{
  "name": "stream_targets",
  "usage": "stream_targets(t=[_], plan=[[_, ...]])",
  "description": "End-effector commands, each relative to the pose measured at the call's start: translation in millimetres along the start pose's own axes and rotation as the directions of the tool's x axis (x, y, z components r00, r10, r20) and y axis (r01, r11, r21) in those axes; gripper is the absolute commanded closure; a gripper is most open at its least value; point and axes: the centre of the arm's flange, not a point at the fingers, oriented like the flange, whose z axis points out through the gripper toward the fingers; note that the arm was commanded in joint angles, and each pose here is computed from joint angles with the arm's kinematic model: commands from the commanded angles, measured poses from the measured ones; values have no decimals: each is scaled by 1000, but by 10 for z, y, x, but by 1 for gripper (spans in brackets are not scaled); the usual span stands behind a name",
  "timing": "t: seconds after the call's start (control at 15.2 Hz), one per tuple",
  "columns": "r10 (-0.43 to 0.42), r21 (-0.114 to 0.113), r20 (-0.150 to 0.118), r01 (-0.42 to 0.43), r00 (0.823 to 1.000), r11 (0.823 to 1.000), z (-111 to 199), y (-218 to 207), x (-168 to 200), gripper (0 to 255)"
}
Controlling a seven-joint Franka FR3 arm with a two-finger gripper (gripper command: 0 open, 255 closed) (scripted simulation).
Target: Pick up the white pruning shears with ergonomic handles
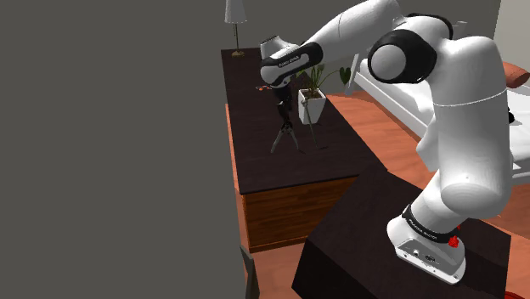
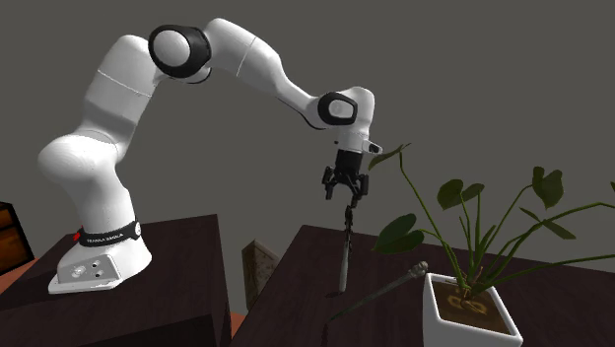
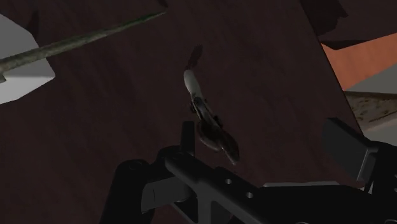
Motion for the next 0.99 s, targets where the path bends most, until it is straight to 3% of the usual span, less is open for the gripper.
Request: stream_targets(t=[0.0, 0.26, 0.86, 0.92], plan=[[-35, -3, 25, 35, 999, 999, 199, 75, 217, 0], [-94, -6, 69, 95, 993, 995, 516, 181, 620, 0], [-94, -6, 69, 95, 993, 995, 898, 168, 737, 0], [-94, -6, 69, 95, 993, 995, 888, 165, 732, 255]])
